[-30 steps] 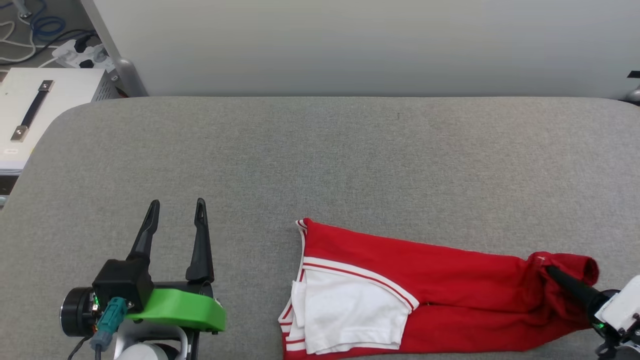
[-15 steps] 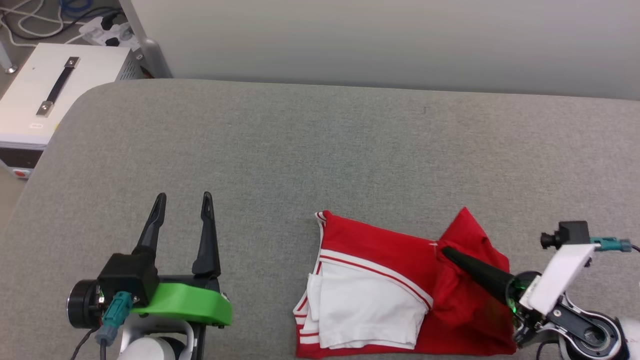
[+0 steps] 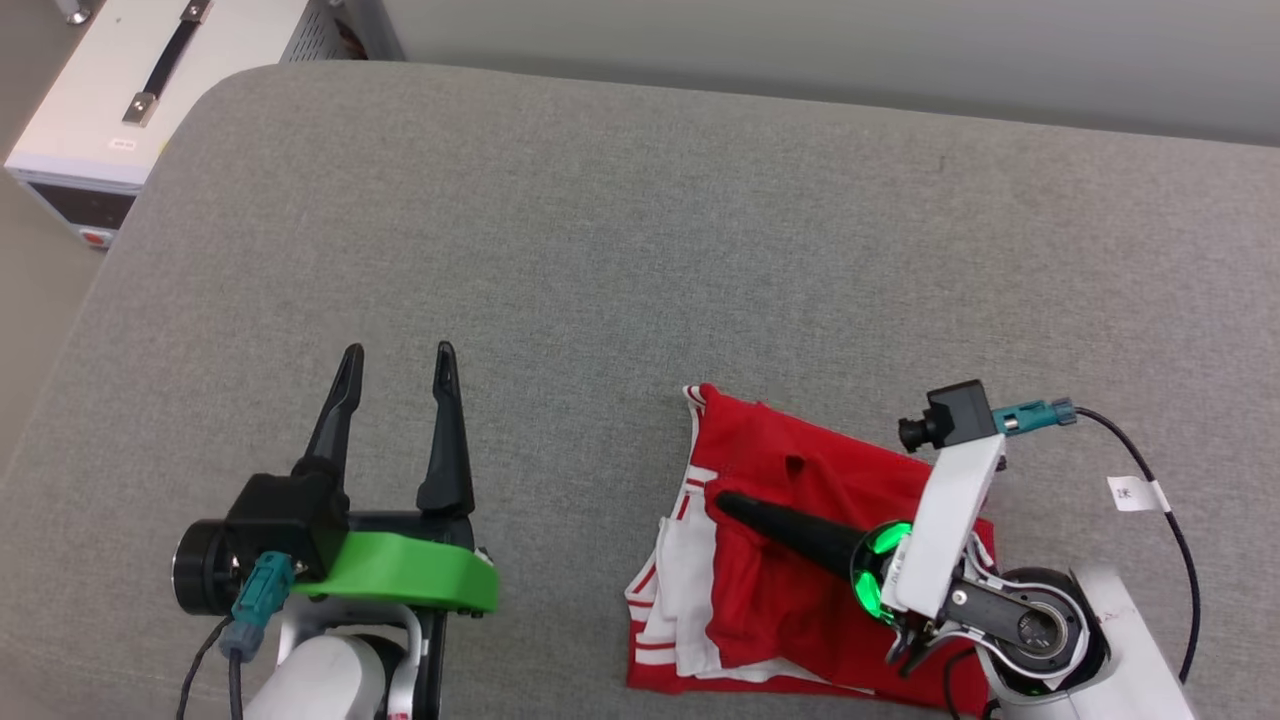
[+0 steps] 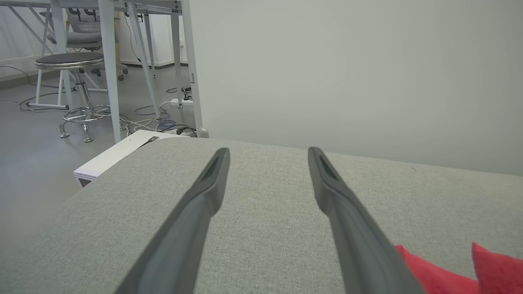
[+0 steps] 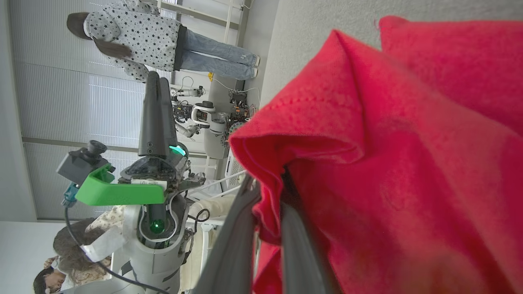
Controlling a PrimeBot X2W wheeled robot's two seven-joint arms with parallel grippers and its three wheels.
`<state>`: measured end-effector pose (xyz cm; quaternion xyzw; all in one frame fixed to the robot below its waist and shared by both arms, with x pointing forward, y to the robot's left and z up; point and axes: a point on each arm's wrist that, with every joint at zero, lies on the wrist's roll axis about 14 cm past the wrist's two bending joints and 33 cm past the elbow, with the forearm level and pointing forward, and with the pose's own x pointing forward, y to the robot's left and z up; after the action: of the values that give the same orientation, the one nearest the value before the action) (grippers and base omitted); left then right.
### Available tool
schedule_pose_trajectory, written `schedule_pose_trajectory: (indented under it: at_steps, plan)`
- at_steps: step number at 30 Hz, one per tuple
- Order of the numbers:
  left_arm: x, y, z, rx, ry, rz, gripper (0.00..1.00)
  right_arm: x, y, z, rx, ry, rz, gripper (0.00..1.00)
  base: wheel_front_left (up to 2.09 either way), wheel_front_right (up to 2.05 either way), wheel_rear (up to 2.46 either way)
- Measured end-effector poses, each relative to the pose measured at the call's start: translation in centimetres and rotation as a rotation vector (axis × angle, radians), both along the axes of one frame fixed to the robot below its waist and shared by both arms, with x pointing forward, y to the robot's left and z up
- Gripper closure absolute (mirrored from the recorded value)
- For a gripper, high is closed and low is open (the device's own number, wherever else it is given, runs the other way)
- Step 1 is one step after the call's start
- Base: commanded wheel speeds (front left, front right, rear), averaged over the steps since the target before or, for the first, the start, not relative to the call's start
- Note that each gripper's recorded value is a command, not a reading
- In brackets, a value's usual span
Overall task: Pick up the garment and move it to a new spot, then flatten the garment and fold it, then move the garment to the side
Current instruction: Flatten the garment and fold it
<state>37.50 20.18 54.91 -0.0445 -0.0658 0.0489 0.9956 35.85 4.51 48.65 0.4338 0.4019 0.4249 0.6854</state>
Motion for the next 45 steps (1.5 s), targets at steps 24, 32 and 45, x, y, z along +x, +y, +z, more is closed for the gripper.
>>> schedule_pose_trajectory:
  at_steps: [24,32,45]
  plan:
    - [1.1,-0.5,-0.9,-0.005,0.004,-0.019,0.00,4.2,-2.1,-0.6,-0.141,-0.255,-0.251,0.00,0.00,0.00,0.00]
    - [0.9,-1.4,-0.6,-0.001,-0.005,-0.051,0.00,7.7,-10.1,1.4,-0.337,-0.546,-0.564,0.00,0.00,0.00,0.00]
    - [0.9,-2.0,-0.2,0.007,-0.017,-0.082,0.00,6.4,-23.1,6.5,-0.691,-0.883,-0.945,0.00,0.00,0.00,0.00]
